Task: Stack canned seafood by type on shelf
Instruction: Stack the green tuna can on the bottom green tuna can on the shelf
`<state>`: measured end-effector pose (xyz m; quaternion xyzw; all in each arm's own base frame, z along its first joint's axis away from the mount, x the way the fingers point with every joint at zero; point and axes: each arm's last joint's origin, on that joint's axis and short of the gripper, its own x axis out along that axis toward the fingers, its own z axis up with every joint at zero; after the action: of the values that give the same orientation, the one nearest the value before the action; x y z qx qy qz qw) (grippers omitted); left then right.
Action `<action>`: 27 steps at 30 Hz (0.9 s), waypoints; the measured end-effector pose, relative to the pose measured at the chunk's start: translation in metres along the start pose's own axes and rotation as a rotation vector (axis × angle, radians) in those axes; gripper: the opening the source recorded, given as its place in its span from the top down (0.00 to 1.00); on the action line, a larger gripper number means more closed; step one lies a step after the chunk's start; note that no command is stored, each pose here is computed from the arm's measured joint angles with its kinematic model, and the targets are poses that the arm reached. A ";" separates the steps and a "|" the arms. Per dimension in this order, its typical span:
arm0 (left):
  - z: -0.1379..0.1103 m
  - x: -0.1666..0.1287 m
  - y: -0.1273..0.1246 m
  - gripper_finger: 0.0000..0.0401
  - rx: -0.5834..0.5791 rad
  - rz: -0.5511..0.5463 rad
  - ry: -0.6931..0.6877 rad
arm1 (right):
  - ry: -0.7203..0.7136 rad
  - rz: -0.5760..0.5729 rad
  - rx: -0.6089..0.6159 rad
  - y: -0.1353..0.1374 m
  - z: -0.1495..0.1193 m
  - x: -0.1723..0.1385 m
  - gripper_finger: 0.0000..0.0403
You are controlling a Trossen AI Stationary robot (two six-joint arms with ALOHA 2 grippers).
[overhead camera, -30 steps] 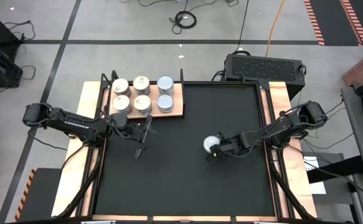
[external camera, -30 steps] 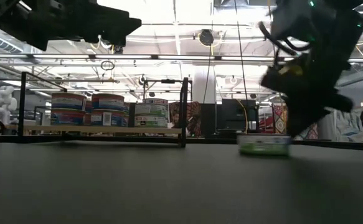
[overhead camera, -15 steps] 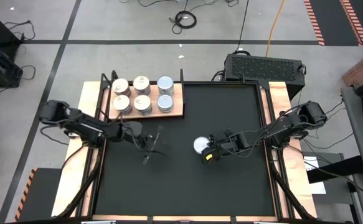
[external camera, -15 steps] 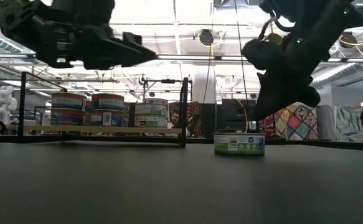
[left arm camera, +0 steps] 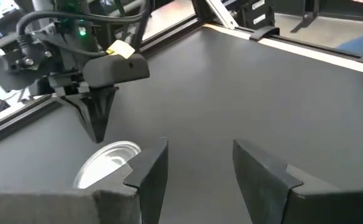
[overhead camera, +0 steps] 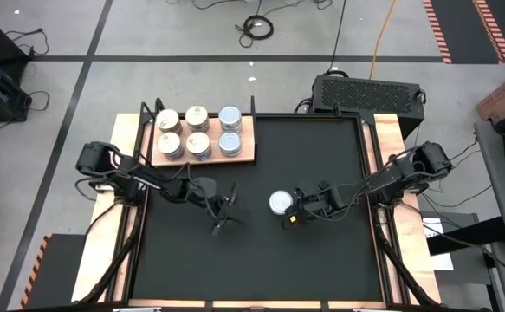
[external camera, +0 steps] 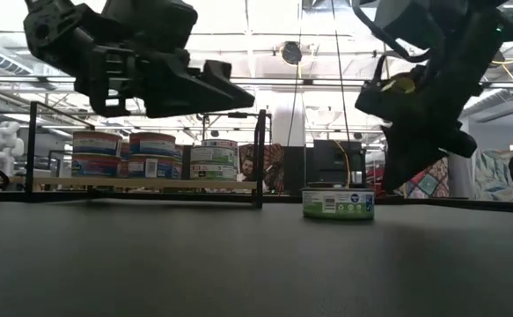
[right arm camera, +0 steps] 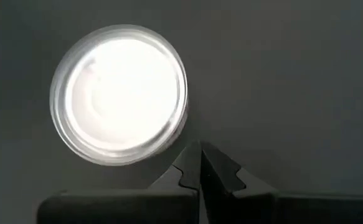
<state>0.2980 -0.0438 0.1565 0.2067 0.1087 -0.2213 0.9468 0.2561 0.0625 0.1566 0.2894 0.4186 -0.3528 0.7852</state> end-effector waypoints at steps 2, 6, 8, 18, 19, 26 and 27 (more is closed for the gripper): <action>-0.001 0.006 -0.001 0.55 0.000 -0.011 0.006 | -0.004 -0.011 -0.014 0.001 -0.004 0.003 1.00; -0.005 0.020 -0.001 0.55 0.043 -0.009 0.031 | -0.020 -0.026 -0.016 0.004 -0.009 0.008 1.00; -0.008 0.028 0.003 0.55 0.049 0.050 0.072 | -0.017 -0.039 -0.016 0.004 -0.011 0.012 1.00; -0.017 0.042 0.014 0.55 0.028 0.083 0.192 | -0.069 -0.098 -0.121 0.008 -0.018 0.036 1.00; -0.017 0.042 0.014 0.55 0.027 0.082 0.198 | -0.079 -0.093 -0.129 0.009 -0.018 0.037 1.00; -0.021 0.040 0.018 0.55 0.020 0.093 0.228 | -0.126 0.002 -0.139 0.021 -0.016 0.042 1.00; -0.022 0.040 0.019 0.55 0.017 0.099 0.244 | -0.131 0.012 -0.141 0.022 -0.015 0.041 1.00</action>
<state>0.3389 -0.0336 0.1313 0.2451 0.2109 -0.1486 0.9345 0.2831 0.0739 0.1169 0.2124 0.3885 -0.3361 0.8313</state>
